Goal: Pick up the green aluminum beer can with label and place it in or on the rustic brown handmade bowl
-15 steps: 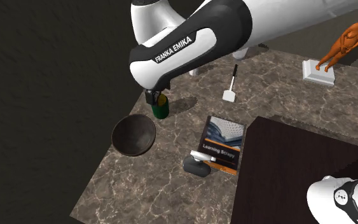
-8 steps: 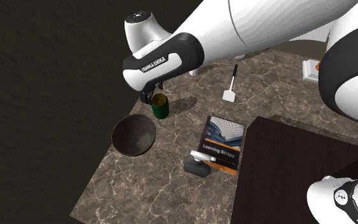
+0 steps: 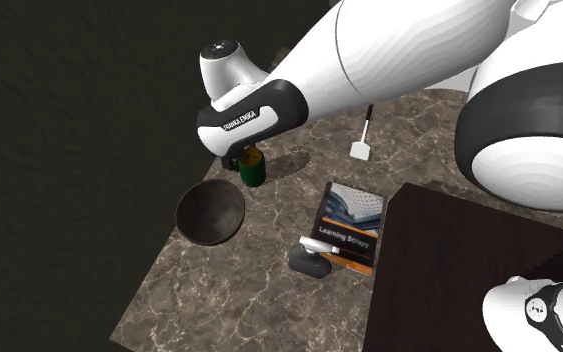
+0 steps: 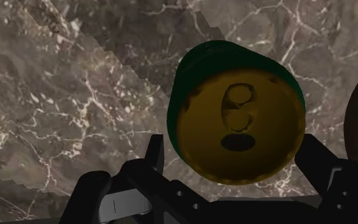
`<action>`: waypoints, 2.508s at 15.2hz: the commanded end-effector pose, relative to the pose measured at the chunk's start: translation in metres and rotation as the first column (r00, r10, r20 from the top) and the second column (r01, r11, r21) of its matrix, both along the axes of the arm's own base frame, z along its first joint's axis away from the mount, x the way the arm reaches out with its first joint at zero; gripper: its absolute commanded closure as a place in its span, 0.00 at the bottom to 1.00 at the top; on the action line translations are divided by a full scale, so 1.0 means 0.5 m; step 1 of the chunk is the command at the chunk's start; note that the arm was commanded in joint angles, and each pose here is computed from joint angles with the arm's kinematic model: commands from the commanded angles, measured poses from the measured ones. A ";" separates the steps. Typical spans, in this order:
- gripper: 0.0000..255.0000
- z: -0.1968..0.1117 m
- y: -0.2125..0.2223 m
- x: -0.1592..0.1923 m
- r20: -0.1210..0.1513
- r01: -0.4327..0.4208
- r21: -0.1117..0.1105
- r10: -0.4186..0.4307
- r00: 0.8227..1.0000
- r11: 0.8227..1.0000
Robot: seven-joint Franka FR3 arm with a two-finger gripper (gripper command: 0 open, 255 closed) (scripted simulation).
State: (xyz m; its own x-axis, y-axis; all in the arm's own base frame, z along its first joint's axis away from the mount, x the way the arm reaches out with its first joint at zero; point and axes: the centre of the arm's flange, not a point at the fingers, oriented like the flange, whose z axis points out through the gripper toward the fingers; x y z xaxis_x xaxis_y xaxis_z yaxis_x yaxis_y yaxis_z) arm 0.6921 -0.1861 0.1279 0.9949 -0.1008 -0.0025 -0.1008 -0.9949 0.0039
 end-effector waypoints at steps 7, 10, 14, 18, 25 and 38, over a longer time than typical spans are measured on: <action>1.00 -0.004 0.000 -0.001 0.000 0.000 0.000 0.000 1.000 1.000; 1.00 -0.005 0.000 -0.001 0.000 0.000 0.000 0.000 1.000 1.000; 1.00 -0.005 0.001 -0.001 0.000 0.000 0.000 0.000 1.000 1.000; 1.00 0.017 0.000 -0.001 0.001 0.000 0.000 0.000 1.000 1.000; 1.00 0.091 0.000 -0.001 0.001 0.000 0.000 0.000 1.000 1.000; 1.00 0.228 0.000 -0.001 0.001 0.000 0.000 0.000 1.000 1.000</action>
